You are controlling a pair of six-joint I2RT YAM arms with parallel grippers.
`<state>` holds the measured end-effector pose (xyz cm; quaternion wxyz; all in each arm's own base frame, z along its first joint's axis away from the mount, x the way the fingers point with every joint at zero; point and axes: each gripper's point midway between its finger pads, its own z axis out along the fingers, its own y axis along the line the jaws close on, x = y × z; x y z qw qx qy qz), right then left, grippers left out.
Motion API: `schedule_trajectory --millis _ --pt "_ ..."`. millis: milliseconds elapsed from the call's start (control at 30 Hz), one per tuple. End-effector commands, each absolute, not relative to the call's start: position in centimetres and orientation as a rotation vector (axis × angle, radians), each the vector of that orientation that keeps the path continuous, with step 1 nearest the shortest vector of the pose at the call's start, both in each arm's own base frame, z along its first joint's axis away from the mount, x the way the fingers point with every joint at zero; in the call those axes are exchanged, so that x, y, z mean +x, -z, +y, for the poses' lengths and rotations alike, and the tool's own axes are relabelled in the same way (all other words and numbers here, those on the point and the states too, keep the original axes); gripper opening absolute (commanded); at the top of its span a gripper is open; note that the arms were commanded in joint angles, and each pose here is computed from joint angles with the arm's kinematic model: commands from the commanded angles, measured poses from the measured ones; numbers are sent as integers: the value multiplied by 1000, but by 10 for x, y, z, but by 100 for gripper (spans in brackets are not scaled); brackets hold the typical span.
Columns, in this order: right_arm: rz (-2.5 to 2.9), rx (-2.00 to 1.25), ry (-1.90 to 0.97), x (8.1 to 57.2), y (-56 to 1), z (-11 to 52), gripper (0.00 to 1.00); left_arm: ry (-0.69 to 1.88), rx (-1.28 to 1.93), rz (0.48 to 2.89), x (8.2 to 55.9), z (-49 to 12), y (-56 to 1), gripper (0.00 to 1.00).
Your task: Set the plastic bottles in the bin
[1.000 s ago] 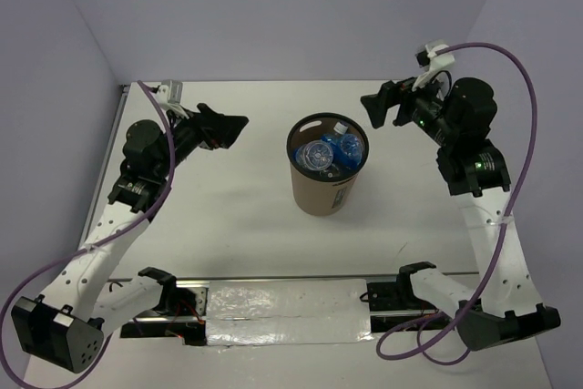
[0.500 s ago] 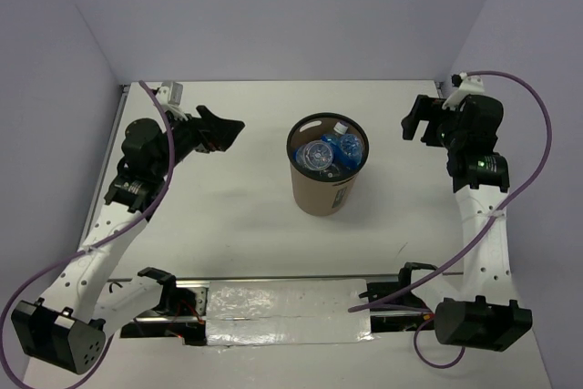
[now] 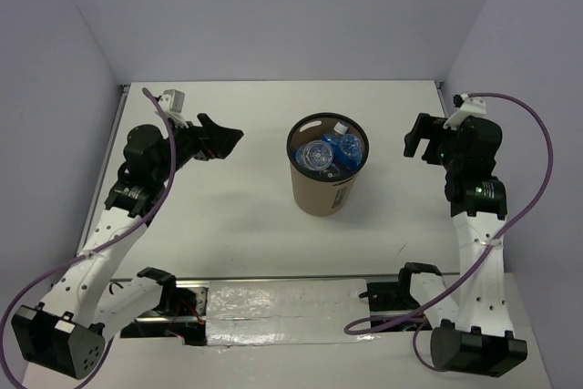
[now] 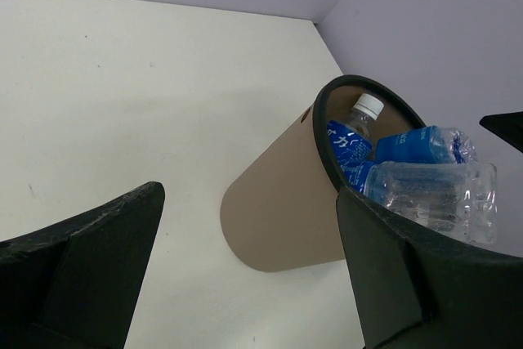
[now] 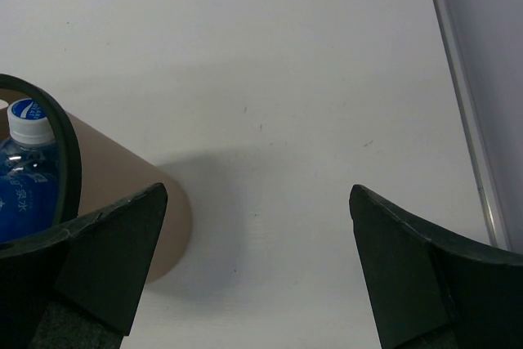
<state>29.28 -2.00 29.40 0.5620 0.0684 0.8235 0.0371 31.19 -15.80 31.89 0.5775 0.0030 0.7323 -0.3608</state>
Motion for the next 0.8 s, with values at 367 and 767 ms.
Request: schedule_trajectory --millis 367,767 --pt "1874 230 -33 281 -302 -30 100 840 4 1692 305 -153 -322 100" --pt "1866 234 -39 271 -292 -28 100 844 -5 1707 303 -153 -316 99"
